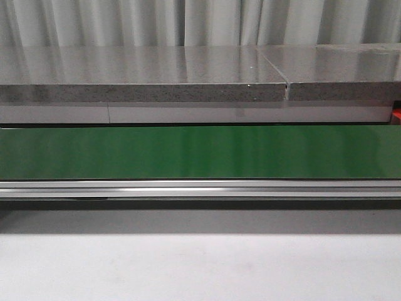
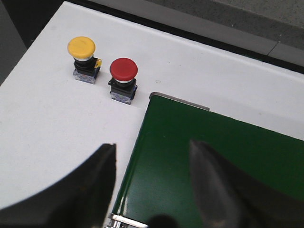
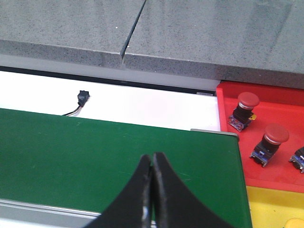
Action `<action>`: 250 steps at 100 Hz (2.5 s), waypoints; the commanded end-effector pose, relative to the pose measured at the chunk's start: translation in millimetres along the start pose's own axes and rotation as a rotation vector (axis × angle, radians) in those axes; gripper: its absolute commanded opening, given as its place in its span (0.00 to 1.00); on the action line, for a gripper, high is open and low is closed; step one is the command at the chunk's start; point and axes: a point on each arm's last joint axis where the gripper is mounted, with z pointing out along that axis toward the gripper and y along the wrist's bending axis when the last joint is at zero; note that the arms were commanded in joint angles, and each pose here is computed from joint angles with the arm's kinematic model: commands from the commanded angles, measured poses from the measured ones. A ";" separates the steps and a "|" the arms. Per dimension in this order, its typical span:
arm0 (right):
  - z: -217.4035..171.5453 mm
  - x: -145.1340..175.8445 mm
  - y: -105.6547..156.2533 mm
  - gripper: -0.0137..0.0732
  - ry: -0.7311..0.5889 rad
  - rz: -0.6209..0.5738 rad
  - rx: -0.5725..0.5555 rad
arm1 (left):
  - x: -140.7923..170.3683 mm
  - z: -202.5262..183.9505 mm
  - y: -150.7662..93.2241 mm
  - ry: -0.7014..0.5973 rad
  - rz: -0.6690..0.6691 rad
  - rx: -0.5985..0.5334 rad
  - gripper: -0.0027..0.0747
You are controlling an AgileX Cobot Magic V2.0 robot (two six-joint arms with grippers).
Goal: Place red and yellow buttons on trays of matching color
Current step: 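Lower the left gripper toward the red-capped button on the table, then close the left gripper on the red button and lift it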
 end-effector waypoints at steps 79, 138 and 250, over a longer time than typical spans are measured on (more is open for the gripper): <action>-5.6 -16.3 -1.5 0.08 -0.094 -0.007 0.024 | -61.0 54.6 -5.4 0.036 -0.015 -0.002 0.76; -5.6 -16.3 -1.5 0.08 -0.094 -0.007 0.024 | -69.8 132.6 22.5 0.194 -0.090 -0.056 0.76; -5.6 -16.3 -1.5 0.08 -0.094 -0.007 0.024 | -67.7 228.3 30.9 0.295 -0.124 -0.051 0.40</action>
